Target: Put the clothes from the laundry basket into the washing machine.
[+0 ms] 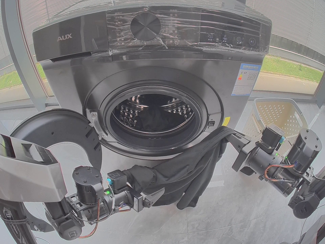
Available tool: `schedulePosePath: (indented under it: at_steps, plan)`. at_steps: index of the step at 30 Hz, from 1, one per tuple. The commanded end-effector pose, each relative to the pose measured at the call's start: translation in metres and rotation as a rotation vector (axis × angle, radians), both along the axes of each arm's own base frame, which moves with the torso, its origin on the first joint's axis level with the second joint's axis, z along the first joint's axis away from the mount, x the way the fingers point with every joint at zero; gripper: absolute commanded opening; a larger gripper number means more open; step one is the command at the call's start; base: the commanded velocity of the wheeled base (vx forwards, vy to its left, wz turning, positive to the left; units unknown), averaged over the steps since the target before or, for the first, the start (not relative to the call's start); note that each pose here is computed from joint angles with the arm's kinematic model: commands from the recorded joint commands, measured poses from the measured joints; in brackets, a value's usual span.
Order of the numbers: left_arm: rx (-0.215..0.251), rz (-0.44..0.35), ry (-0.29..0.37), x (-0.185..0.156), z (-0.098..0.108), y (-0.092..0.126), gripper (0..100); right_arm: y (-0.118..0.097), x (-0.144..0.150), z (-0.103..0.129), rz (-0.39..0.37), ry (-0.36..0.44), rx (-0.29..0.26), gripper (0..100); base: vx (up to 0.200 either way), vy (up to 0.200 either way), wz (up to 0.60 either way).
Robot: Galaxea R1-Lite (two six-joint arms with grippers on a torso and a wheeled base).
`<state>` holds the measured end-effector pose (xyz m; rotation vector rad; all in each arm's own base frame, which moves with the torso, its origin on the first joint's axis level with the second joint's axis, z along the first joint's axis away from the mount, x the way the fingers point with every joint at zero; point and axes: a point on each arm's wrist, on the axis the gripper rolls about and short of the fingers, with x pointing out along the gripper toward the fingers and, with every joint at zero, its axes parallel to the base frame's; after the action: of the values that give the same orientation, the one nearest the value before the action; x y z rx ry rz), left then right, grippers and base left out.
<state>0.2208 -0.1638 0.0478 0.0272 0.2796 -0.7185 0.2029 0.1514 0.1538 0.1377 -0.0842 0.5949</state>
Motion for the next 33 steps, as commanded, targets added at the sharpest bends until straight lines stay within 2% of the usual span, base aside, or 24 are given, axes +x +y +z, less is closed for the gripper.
schedulePosePath:
  at_steps: [1,5,9,13,22,23,25,33]
  plan:
    - [0.015,-0.013,0.029,0.001,-0.010,-0.005,100,-0.001,0.002,-0.001,-0.009,0.002,-0.001,0,0.000,0.000,0.00]
    - [0.075,-0.017,0.073,-0.007,-0.022,0.000,100,-0.008,0.010,-0.001,-0.049,0.003,-0.001,0,0.000,0.000,0.00]
    - [0.112,-0.011,0.071,-0.008,-0.026,0.005,100,-0.014,0.021,-0.001,-0.095,0.000,0.001,0,0.000,0.000,0.00]
    - [0.125,-0.011,0.076,-0.010,-0.028,0.007,100,-0.015,0.022,-0.001,-0.099,-0.002,0.003,0,0.000,0.000,0.00]
    - [0.093,-0.039,0.035,0.002,-0.028,-0.011,100,-0.011,0.019,-0.001,-0.084,0.002,0.001,0,0.000,0.000,0.00]
    - [0.069,-0.050,0.008,0.010,-0.027,-0.020,100,-0.011,0.020,-0.001,-0.087,0.000,0.002,0,0.000,0.000,0.00]
    - [0.045,-0.061,-0.006,0.014,-0.025,-0.027,100,-0.011,0.020,-0.001,-0.088,0.001,0.002,0,0.000,0.000,0.00]
    - [0.008,-0.101,-0.061,0.029,-0.029,-0.056,100,-0.004,0.023,-0.001,-0.131,0.005,0.008,0,0.000,0.000,0.00]
